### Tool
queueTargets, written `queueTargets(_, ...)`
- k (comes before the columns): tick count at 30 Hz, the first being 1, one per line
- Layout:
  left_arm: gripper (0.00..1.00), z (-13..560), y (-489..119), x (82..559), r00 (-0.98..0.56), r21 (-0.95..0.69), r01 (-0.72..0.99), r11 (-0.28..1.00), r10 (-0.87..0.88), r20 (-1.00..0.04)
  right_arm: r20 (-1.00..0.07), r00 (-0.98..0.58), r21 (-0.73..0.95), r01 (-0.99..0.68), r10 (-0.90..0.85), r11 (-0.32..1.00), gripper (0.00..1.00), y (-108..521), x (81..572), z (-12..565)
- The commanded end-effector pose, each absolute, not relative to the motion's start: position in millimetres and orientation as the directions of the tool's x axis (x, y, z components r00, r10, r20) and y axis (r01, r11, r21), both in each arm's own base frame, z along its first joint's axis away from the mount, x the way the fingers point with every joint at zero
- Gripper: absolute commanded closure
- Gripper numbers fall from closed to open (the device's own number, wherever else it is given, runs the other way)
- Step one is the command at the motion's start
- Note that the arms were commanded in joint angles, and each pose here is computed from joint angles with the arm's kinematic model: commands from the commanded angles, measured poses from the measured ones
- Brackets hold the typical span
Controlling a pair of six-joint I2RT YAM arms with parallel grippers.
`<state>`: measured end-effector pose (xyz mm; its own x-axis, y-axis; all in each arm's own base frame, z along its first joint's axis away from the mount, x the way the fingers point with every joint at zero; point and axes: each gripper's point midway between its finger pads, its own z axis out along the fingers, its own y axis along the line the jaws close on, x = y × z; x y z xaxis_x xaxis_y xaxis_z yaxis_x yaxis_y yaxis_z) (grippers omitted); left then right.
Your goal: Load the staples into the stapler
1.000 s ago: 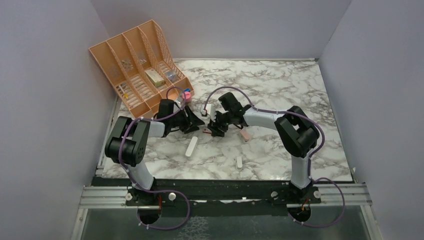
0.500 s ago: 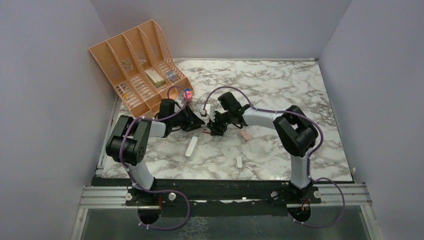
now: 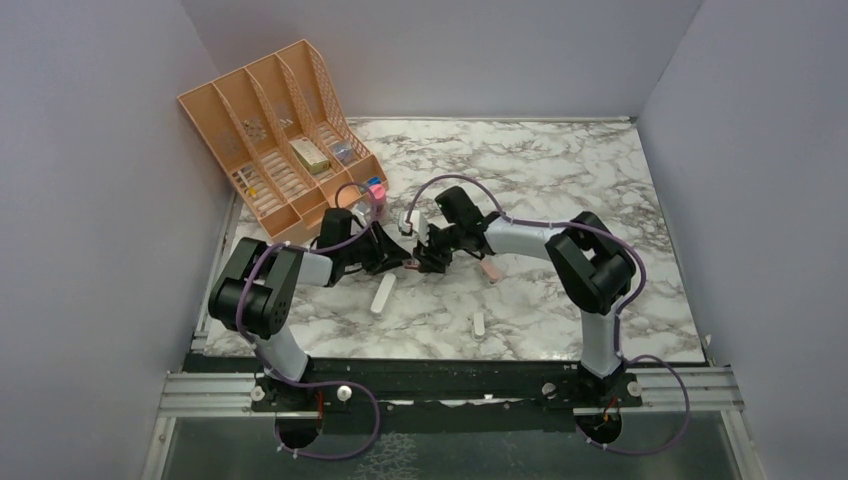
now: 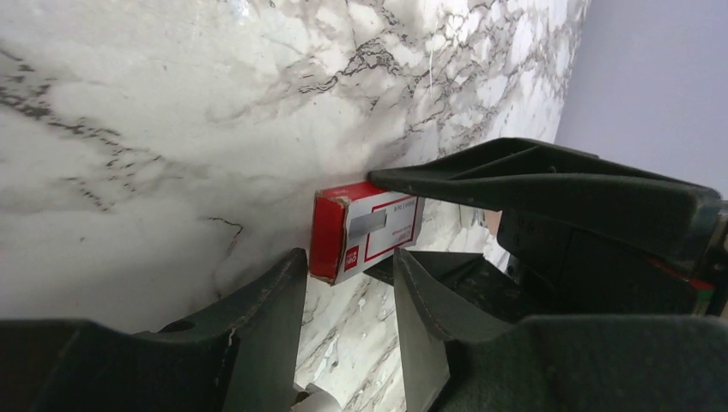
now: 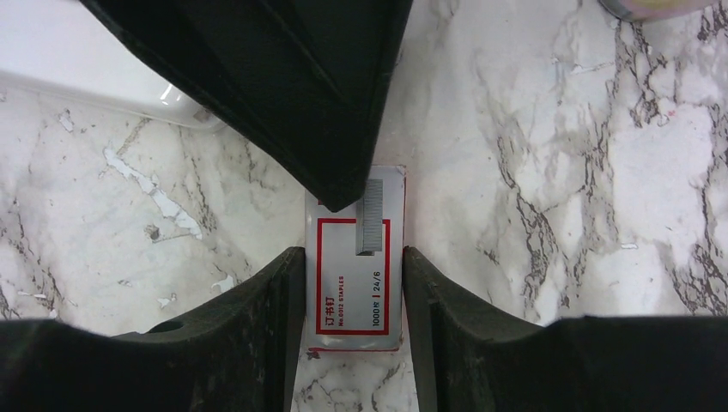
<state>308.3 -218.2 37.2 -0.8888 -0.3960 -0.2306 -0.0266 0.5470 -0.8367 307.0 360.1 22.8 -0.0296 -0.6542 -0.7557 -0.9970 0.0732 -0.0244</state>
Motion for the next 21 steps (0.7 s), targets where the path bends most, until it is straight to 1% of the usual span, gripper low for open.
queueTargets(1,0.56,48,-212,314,-0.847,-0.825,0.0,0.566,-0.438,-0.301,-0.743,-0.022,0.014,-1.0,-0.669,0.017,0.51,363,282,14)
queueTargets(5,0.57,46,-211,310,-0.847,-0.83,-0.009,0.558,-0.445,-0.29,-0.745,-0.014,0.018,-1.0,-0.667,0.001,0.51,367,277,12)
queueTargets(14,0.71,45,-213,299,-0.856,-0.856,-0.02,0.517,-0.45,-0.252,-0.747,-0.002,0.012,-1.0,-0.665,-0.011,0.51,373,274,11)
queueTargets(21,0.77,49,-216,299,-0.863,-0.874,-0.003,0.486,-0.443,-0.243,-0.754,0.005,0.006,-1.0,-0.657,-0.014,0.51,380,272,8)
